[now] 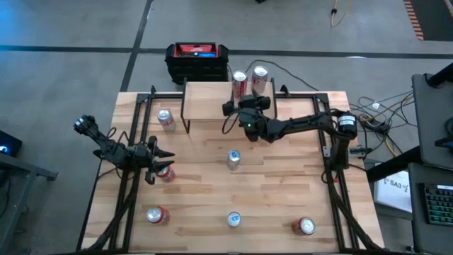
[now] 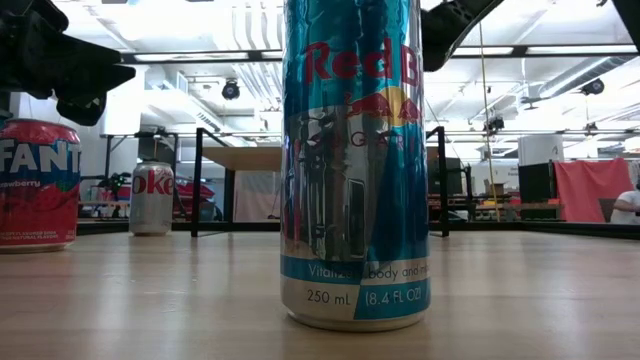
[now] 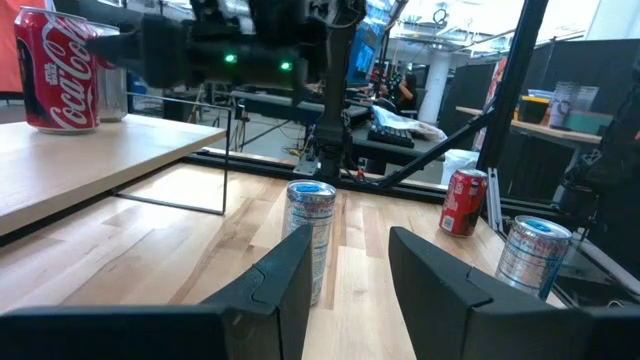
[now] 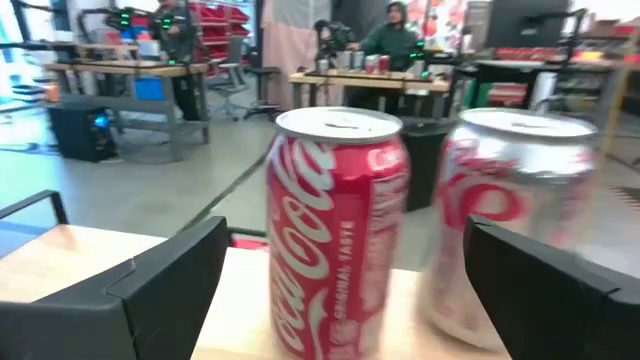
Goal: Place canned beverage on shelf
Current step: Adjust the red and silver soda can on the shelf
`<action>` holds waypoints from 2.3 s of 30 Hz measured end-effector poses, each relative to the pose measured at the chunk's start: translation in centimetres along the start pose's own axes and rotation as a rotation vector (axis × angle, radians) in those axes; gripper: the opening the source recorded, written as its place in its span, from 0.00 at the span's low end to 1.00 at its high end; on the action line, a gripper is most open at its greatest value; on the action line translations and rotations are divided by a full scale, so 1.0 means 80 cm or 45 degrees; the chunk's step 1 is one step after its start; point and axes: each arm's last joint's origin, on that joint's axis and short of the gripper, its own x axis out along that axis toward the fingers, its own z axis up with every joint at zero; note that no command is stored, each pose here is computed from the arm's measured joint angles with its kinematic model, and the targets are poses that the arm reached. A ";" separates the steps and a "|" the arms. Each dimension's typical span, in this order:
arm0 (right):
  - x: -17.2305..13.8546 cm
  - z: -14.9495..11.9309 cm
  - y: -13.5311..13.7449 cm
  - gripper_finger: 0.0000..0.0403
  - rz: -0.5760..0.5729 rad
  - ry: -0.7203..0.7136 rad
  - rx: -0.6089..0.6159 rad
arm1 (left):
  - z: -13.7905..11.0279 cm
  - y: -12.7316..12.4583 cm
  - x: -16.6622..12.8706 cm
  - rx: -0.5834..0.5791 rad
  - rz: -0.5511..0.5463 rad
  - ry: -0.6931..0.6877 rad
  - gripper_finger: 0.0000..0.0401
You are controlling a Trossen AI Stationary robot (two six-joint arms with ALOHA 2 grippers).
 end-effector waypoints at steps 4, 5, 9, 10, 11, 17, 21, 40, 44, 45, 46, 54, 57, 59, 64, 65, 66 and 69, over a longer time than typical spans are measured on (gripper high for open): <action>-0.034 0.020 -0.002 0.95 0.016 0.005 -0.064 | 0.000 0.000 0.000 0.000 0.000 0.000 0.29; -0.043 0.027 -0.004 0.95 0.024 0.006 -0.079 | 0.000 0.000 0.000 0.000 0.001 0.000 0.29; -0.074 0.056 -0.019 0.95 0.032 0.009 -0.126 | 0.000 0.000 0.000 0.000 0.001 0.000 0.29; -0.079 0.062 -0.024 0.95 0.032 0.011 -0.141 | 0.000 0.000 0.000 0.000 0.000 0.000 0.29; -0.084 0.070 -0.030 0.95 0.041 0.012 -0.148 | 0.000 0.000 0.000 0.001 0.000 0.000 0.29; -0.096 0.116 -0.069 0.95 0.135 0.017 -0.167 | 0.000 0.000 0.000 0.000 0.000 0.000 0.29; -0.097 0.143 -0.091 0.95 0.224 0.000 -0.203 | 0.000 0.000 0.000 0.000 0.001 0.000 0.29; -0.072 0.213 -0.145 0.95 0.774 0.622 -0.456 | 0.000 0.000 0.000 -0.001 0.000 -0.001 0.29; -0.052 0.226 -0.154 0.95 0.749 0.753 -0.515 | 0.000 0.000 0.000 0.000 0.001 -0.001 0.29; -0.048 0.232 -0.155 0.95 0.739 0.756 -0.527 | 0.000 0.000 0.000 0.000 0.000 0.000 0.29; -0.044 0.237 -0.155 0.95 0.729 0.756 -0.535 | 0.000 0.000 0.000 0.000 0.000 0.000 0.29; 0.009 0.255 -0.146 0.95 0.735 0.962 -0.588 | 0.000 0.000 0.000 0.000 0.001 0.000 0.29; 0.035 0.251 -0.147 0.95 0.676 1.062 -0.631 | 0.000 0.000 0.000 0.000 0.001 0.000 0.29; 0.053 0.246 -0.147 0.95 0.642 1.111 -0.659 | 0.000 0.000 0.000 0.000 0.000 0.000 0.29; 0.084 0.229 -0.159 0.95 0.660 1.217 -0.626 | 0.000 0.000 0.000 0.000 0.000 0.000 0.29; 0.088 0.228 -0.162 0.95 0.677 1.244 -0.596 | 0.000 0.000 0.000 0.000 0.000 0.000 0.29; 0.092 0.229 -0.167 0.95 0.687 1.262 -0.572 | 0.000 0.000 0.000 0.000 0.001 0.000 0.29; 0.098 0.230 -0.172 0.95 0.695 1.258 -0.532 | 0.000 0.000 0.000 0.000 0.000 0.000 0.29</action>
